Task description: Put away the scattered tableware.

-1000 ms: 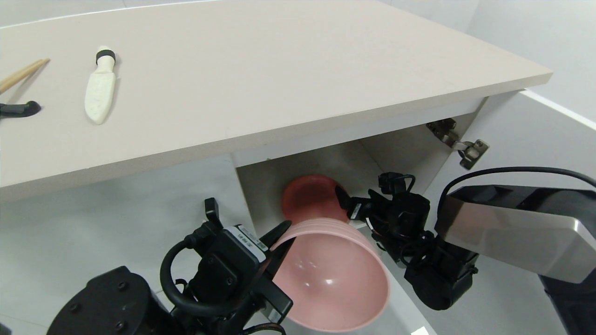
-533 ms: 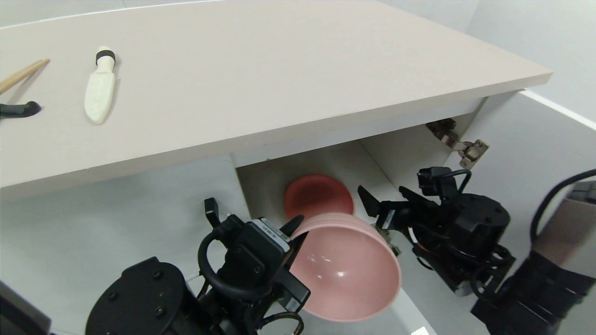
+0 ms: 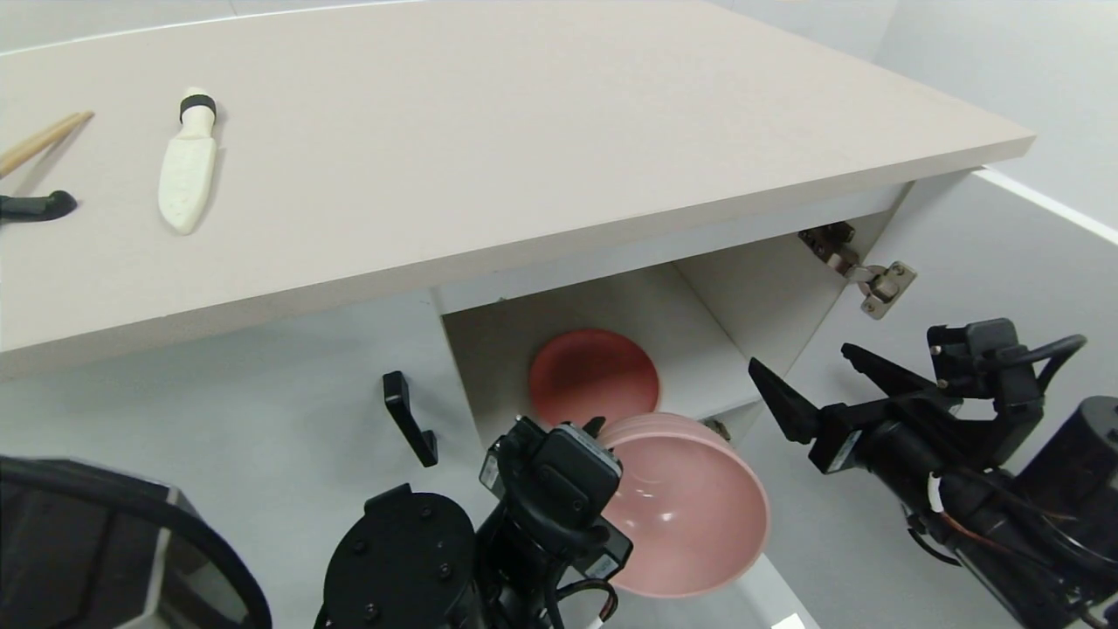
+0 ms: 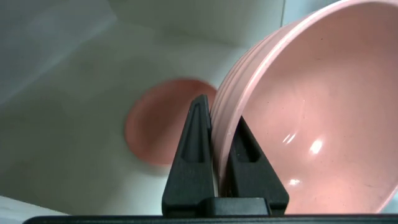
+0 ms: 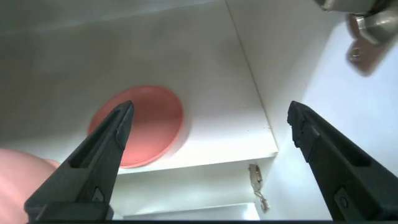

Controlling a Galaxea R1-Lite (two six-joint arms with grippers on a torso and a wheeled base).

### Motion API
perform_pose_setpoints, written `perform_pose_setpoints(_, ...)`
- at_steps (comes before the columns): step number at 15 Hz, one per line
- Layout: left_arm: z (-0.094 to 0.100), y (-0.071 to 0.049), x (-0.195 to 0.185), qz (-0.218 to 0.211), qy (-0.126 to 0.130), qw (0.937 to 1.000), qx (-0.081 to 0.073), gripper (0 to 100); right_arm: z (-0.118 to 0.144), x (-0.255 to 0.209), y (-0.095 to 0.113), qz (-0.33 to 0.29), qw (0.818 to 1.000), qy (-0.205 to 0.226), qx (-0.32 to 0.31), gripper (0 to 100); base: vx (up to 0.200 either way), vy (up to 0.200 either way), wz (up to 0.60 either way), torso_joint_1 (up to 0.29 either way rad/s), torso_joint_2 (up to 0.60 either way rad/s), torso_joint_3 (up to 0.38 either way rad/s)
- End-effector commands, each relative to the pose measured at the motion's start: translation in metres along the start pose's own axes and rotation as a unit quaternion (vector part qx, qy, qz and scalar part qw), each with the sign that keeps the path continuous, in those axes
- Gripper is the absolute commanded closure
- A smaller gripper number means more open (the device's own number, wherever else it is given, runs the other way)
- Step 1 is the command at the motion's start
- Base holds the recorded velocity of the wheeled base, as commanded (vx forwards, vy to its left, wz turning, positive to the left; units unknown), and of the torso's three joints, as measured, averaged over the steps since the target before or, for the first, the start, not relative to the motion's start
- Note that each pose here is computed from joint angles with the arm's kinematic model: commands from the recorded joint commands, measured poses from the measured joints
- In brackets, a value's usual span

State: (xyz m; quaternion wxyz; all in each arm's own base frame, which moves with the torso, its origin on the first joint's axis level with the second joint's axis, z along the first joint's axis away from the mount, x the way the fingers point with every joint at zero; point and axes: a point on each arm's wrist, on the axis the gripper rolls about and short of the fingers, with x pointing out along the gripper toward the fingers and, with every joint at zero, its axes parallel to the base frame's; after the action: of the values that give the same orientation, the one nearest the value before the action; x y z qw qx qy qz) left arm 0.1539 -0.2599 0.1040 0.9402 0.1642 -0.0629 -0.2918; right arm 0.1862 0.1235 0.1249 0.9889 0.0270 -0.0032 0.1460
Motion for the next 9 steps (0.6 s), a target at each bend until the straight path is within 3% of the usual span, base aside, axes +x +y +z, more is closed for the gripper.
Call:
perform_pose_setpoints(1,-0.016,-0.01,0.007,0.0,0.026,0.9996,0.012,100,0.003,-0.005,-0.001,0.002,1.0,-0.005,0.002,0,0.0,0.0,0.0,0.0,0.0,0.0)
perform_pose_setpoints(5,-0.014,-0.016,0.028,0.024,0.011,0.9997,0.002,100,-0.001,-0.007,0.003,0.011,1.0,0.004,-0.001,0,0.0,0.0,0.0,0.0,0.0,0.0)
perform_pose_setpoints(7,-0.015,-0.019,0.037,0.035,0.011,0.9993,-0.001,100,0.005,-0.02,0.017,0.054,0.999,-0.007,0.004,0,0.0,0.0,0.0,0.0,0.0,0.0)
perform_pose_setpoints(9,-0.014,-0.02,0.041,0.039,0.006,0.9992,-0.004,100,-0.002,-0.035,0.021,0.08,0.996,0.013,-0.028,0,0.0,0.0,0.0,0.0,0.0,0.0)
